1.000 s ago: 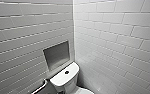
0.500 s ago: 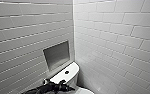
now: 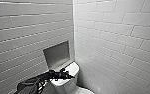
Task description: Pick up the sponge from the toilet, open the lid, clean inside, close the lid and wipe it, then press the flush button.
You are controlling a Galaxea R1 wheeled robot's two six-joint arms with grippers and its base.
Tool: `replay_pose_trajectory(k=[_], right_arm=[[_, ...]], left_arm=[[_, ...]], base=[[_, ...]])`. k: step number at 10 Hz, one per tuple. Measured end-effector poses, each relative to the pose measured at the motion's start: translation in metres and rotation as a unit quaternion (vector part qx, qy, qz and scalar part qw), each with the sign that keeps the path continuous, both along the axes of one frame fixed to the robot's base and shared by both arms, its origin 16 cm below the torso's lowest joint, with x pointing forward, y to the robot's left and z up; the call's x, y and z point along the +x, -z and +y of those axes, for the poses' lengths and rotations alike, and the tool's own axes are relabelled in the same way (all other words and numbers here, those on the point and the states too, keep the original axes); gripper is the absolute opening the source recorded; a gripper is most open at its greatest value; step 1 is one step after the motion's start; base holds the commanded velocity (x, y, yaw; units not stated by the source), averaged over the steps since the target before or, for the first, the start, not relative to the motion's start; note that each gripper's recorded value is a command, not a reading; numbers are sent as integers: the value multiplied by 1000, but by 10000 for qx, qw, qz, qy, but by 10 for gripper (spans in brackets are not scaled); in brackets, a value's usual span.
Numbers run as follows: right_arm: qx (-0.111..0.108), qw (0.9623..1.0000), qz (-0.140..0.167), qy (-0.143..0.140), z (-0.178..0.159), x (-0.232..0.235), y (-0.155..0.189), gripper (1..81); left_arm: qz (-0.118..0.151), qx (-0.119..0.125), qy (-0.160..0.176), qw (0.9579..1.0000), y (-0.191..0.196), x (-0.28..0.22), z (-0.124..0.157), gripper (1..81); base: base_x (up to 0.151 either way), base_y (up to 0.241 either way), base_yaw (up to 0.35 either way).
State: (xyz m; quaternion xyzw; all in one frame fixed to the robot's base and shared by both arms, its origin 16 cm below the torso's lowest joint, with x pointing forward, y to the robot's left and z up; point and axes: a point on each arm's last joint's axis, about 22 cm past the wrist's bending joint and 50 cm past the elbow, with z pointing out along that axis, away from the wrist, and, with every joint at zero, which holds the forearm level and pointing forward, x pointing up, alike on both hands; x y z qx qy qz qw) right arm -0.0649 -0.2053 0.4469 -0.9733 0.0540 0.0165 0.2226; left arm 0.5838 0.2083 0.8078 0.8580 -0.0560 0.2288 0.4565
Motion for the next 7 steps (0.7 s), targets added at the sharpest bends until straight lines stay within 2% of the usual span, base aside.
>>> replay_pose_trajectory(k=[2, 4, 6, 7], right_arm=[[45, 10000, 13, 13, 8, -2, -1, 10], [18, 9999, 145, 11, 4, -23, -4, 10], [-14, 9989, 466, 0, 0, -72, -16, 10], [7, 9985, 554, 5, 4, -86, -20, 10]], left_arm=[[65, 256, -153, 9995, -5, 12, 20, 811], [104, 671, -260, 9974, -8, 27, 27, 811], [134, 1036, -362, 9939, -10, 45, 12, 811], [121, 1132, -404, 9927, -12, 51, 7, 811]], base=[[0, 0, 0], [0, 0, 0], [0, 0, 0], [0, 0, 0]])
